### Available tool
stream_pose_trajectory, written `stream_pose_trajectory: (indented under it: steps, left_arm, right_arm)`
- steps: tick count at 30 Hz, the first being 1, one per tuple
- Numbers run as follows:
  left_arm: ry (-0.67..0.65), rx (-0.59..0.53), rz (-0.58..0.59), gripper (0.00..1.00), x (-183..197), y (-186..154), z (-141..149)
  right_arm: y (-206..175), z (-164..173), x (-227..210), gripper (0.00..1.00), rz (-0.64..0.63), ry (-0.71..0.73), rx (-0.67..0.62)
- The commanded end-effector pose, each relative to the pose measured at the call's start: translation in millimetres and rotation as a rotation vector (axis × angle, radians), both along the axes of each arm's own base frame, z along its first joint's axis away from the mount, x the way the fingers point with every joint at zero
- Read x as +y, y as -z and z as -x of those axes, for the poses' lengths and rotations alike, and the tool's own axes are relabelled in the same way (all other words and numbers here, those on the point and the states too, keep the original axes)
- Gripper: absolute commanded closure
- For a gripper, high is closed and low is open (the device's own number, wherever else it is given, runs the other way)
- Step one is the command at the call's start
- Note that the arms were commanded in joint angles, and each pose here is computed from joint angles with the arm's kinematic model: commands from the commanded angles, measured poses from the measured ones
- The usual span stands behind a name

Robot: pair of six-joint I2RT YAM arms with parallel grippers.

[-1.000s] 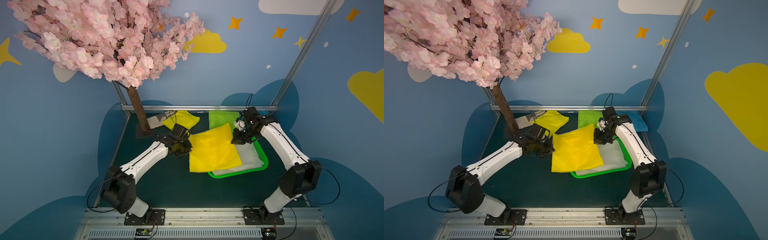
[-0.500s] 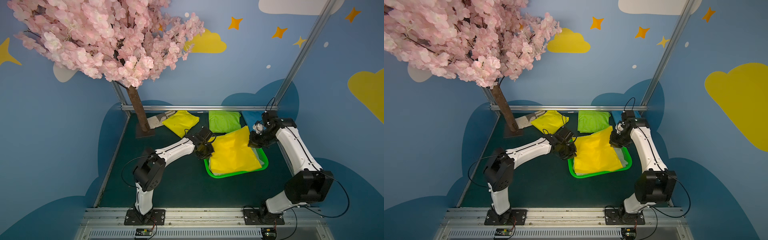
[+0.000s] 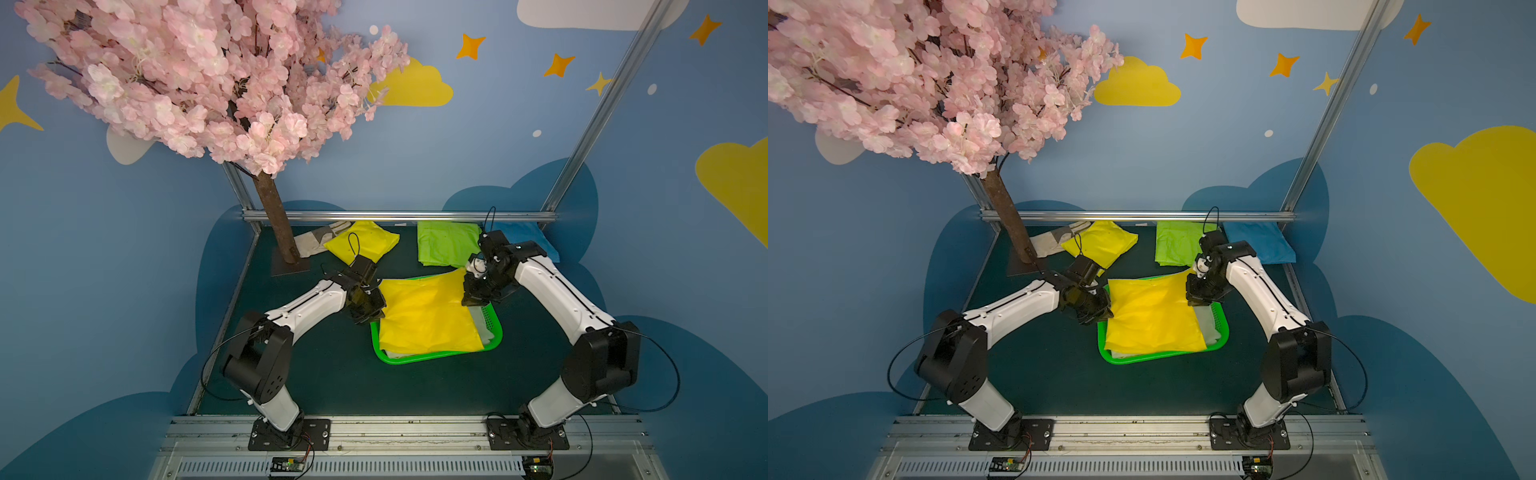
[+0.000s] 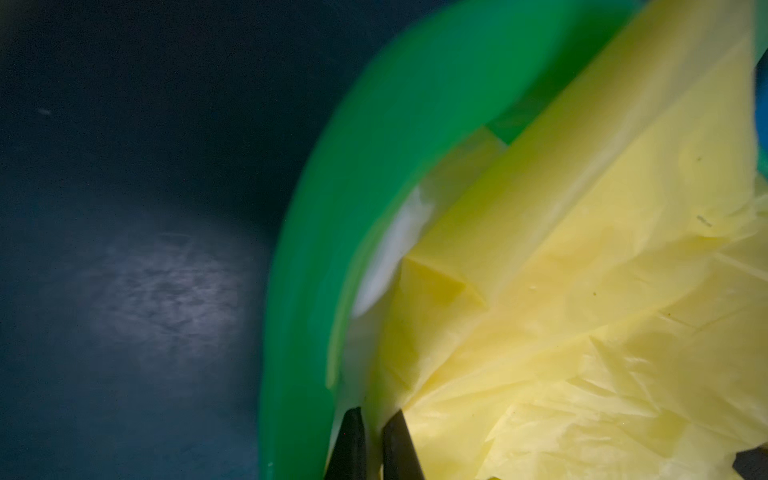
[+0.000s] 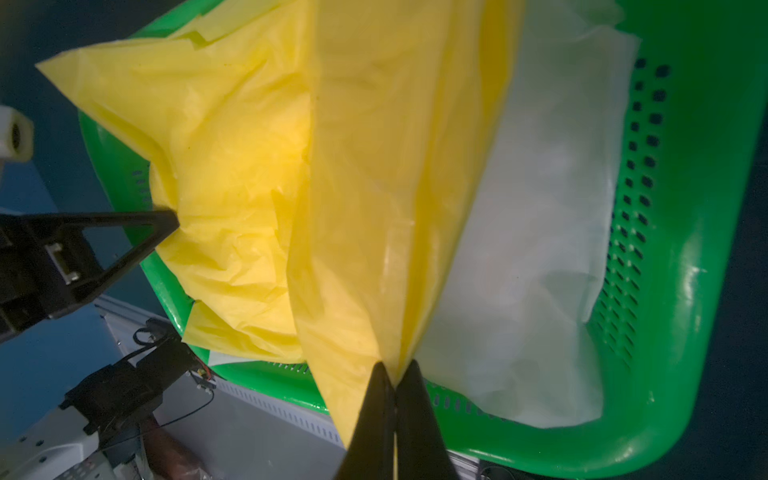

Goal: Put the folded raincoat in the basket
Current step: Move the basket to the center of the board, then place the raincoat in the basket.

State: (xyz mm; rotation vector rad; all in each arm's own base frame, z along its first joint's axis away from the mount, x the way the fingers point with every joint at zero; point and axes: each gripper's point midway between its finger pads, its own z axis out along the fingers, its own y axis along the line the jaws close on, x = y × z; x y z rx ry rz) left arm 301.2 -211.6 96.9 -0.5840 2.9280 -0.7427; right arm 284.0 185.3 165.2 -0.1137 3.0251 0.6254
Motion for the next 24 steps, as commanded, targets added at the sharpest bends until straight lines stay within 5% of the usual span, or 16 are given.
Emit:
stream_pose_trajectory:
  steps: [1,7,14,24]
  left_arm:
    - [0.046,0.032,-0.047,0.98,37.2,-8.7,22.8]
    - [0.007,0.002,-0.017,0.98,63.2,-34.4,33.4]
    - [0.017,-0.017,0.119,0.98,41.3,-62.3,36.7]
    - [0.062,0.061,0.09,0.98,19.9,-18.7,39.4]
  right_arm:
    - [0.0,3.3,42.2,1.0,-0.061,-0.02,0.01]
    - [-9.8,-1.3,57.7,1.0,-0.066,-0.053,-0.005]
    - [-24.3,-2.2,18.2,1.0,-0.055,-0.023,-0.003]
    - [18.5,9.4,-9.8,1.0,-0.043,0.022,0.077]
